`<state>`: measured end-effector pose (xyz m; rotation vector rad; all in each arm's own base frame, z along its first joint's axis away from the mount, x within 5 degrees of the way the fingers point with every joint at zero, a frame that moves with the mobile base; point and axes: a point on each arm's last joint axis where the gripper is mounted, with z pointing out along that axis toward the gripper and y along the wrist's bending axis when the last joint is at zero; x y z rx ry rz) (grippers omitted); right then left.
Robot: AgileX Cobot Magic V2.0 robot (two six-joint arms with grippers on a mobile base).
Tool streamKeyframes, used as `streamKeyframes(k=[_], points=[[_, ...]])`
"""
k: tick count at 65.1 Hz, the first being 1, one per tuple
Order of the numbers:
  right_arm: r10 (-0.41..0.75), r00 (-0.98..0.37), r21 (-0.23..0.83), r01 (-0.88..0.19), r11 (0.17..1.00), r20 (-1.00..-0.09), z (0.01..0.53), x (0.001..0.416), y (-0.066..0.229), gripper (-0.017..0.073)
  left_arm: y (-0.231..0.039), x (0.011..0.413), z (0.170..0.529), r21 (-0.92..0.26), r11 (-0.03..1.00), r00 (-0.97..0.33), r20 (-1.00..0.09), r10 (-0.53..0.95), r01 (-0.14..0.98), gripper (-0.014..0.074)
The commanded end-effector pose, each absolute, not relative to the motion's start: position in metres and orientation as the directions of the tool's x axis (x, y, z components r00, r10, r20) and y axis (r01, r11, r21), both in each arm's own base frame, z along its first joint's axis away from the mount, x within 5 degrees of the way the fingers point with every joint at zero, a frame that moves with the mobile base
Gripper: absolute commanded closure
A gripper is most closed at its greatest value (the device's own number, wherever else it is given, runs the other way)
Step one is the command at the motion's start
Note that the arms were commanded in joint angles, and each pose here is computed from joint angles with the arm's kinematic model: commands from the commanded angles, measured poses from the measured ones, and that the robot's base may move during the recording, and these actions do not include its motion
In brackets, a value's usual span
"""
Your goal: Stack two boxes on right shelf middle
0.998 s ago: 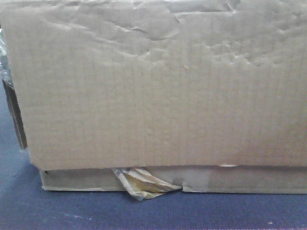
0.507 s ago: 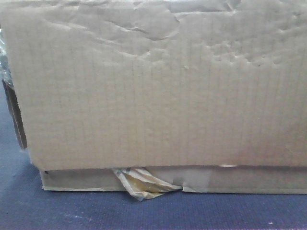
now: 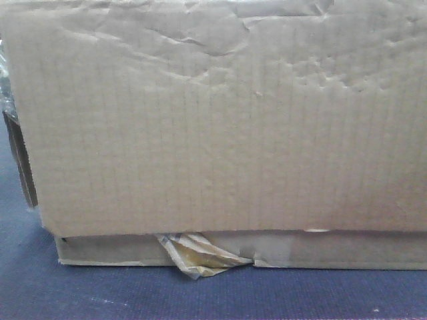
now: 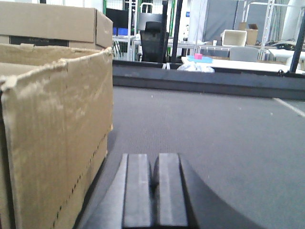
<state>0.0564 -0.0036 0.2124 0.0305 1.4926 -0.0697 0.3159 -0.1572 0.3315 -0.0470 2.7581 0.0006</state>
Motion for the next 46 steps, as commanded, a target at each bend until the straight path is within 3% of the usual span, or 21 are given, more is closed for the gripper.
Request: streamKeyframes(k=[1,10,22,35,39,46], points=[[-0.036,0.193,-0.023,0.067,0.998,-0.981,0.223,0.055,-0.003,0.0720,-0.157,0.316,0.336,-0.002,1.000,-0.921,-0.390,-0.014,-0.014,0.0150],[-0.038,0.234,-0.023,0.067,0.997,-0.972,0.249,0.049,-0.003,0.0720,-0.157,0.316,0.341,-0.007,1.000,-0.915,-0.403,-0.008,-0.006,0.0150],[-0.031,0.119,-0.024,0.060,0.998,-0.992,0.312,0.043,-0.002,0.0720,-0.157,0.316,0.343,-0.008,1.000,-0.913,-0.408,-0.007,-0.004,0.0150],[-0.008,-0.304,-0.023,0.044,0.999,-0.953,0.349,0.083,-0.004,0.0720,-0.157,0.316,0.343,-0.008,1.000,-0.913,-0.408,-0.007,-0.004,0.0150],[0.001,-0.485,-0.019,0.038,0.999,-0.875,0.353,0.100,-0.005,0.0720,-0.157,0.316,0.343,-0.008,1.000,-0.913,-0.408,-0.007,-0.004,0.0150],[0.009,-0.643,-0.015,0.032,0.999,-0.766,0.361,0.129,-0.007,0.0720,-0.157,0.316,0.343,-0.008,1.000,-0.913,-0.408,-0.007,-0.004,0.0150]])
